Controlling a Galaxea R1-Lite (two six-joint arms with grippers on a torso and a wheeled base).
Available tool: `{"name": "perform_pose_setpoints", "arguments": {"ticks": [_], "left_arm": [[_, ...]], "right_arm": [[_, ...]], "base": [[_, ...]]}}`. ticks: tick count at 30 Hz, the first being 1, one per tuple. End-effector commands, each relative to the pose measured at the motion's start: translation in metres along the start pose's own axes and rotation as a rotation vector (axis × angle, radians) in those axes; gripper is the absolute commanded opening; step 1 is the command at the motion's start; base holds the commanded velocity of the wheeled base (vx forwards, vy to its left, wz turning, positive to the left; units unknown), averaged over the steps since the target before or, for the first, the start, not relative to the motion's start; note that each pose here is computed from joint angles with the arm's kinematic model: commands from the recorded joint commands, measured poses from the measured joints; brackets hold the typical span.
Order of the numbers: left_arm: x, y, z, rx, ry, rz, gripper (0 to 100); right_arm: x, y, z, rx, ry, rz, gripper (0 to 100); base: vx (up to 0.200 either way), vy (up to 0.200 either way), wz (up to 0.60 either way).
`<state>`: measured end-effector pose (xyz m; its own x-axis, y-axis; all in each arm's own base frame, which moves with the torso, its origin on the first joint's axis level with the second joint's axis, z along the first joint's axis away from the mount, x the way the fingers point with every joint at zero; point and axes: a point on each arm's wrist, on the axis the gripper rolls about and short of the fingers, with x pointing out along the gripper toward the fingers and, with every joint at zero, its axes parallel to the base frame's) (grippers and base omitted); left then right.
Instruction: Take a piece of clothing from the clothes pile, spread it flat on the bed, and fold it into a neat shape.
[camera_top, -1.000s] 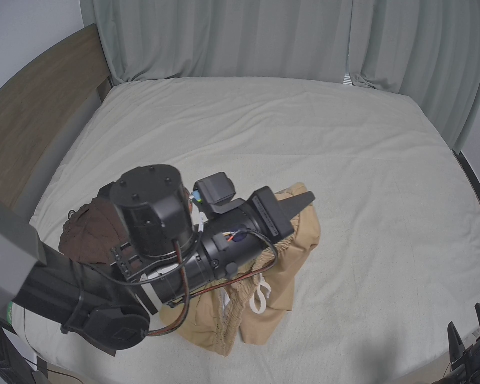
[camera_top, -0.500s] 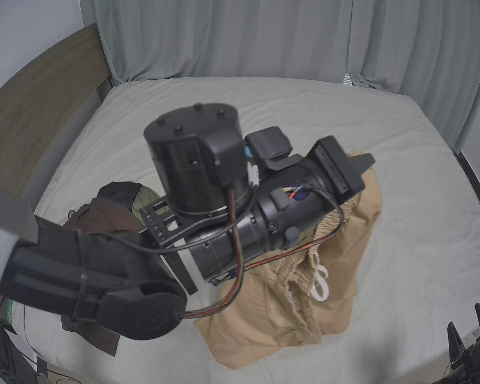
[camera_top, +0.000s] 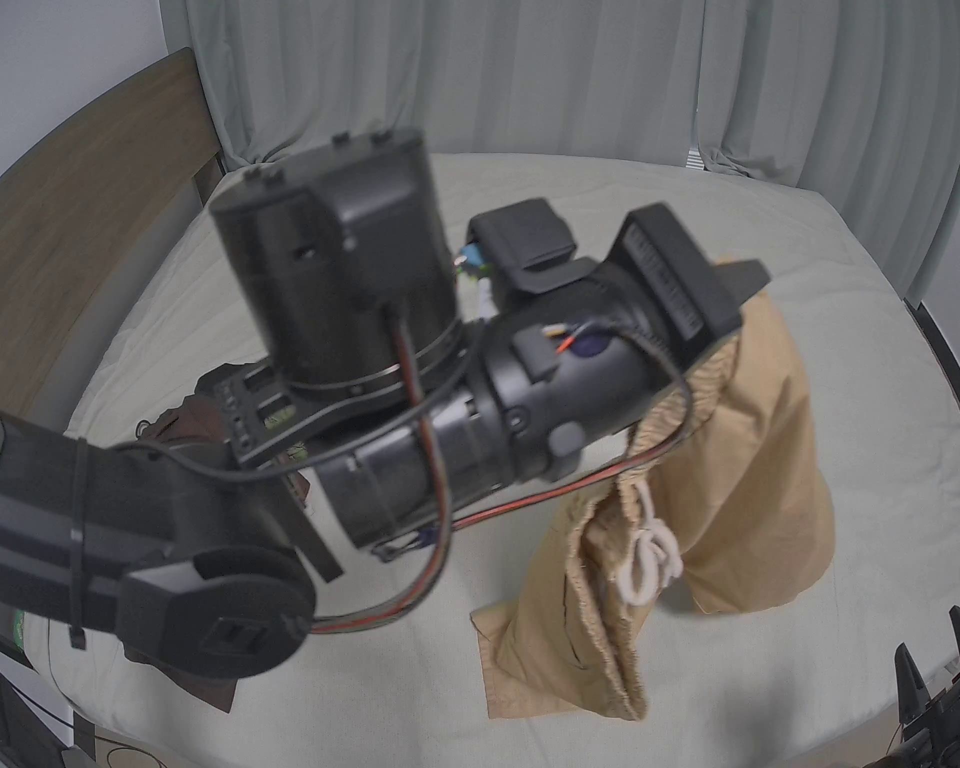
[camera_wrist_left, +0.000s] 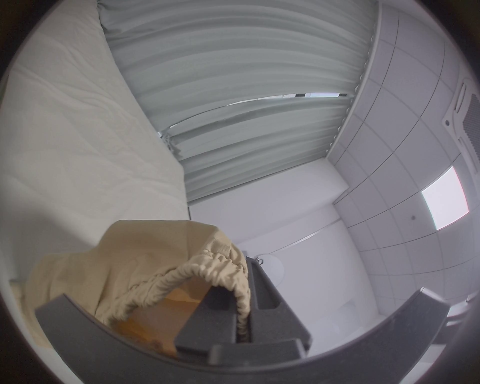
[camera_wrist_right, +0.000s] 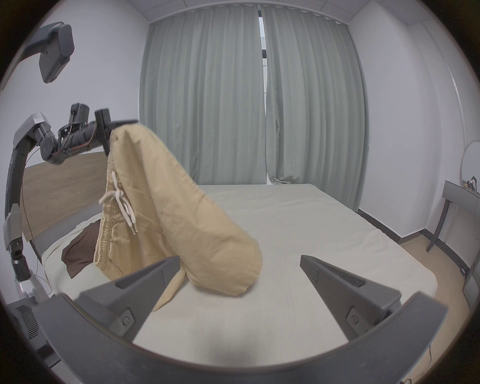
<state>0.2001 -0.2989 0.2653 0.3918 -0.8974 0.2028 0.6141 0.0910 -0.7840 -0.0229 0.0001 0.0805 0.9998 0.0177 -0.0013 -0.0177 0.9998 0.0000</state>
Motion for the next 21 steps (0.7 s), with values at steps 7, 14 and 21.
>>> {"name": "perform_pose_setpoints", "arguments": {"ticks": [7,14,21], "left_arm": [[-0.113,0.064,0.040,0.163,0.083,0.201,0],[-0.137,0.091,0.045,0.212,0.101,0.261,0],[-0.149,0.116,0.039,0.273,0.077,0.283,0]], "right_arm": [[0.000,0.000,-0.005,-0.002,0.002,-0.001,100],[0.000,0.000,-0.005,-0.003,0.000,-0.001,100],[0.000,0.000,-0.005,-0.003,0.000,-0.001,100]], "base": [[0.000,0.000,0.00],[0.000,0.000,0.00],[0.000,0.000,0.00]]}}
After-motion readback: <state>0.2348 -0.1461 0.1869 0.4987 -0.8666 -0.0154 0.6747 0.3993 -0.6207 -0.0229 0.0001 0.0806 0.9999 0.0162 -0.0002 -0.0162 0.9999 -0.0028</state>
